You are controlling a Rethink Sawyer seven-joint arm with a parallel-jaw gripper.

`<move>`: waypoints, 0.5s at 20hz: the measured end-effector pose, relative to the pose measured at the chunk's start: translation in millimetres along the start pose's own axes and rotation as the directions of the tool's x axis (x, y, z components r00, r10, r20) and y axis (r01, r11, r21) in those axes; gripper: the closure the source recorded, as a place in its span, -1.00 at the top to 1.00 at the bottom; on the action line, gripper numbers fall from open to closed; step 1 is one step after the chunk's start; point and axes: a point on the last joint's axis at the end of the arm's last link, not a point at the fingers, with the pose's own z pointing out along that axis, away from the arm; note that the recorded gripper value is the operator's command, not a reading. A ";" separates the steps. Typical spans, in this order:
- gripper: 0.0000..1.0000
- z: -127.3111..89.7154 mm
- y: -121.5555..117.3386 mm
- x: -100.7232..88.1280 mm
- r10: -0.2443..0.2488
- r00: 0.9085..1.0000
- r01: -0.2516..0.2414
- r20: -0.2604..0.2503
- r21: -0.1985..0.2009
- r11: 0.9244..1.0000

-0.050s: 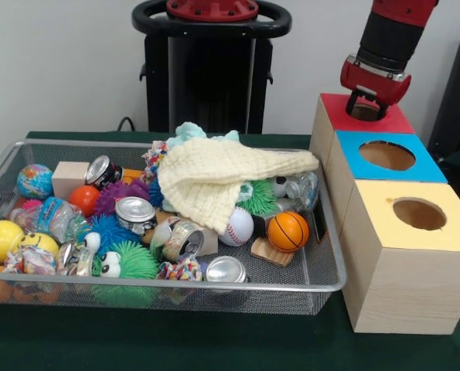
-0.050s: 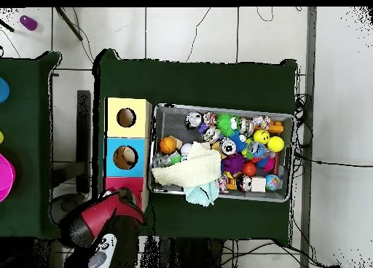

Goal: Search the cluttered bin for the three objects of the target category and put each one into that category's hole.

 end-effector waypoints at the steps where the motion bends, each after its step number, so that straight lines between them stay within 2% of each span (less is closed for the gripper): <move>1: 1.00 -0.1 0.0 0.1 0.001 1.000 -0.001 -0.003 0.001 1.000; 2: -1.00 -0.2 0.1 0.2 0.001 1.000 -0.001 -0.005 0.003 1.000; 10: -1.00 -7.5 0.8 10.4 -0.011 0.999 0.014 -0.043 0.051 0.999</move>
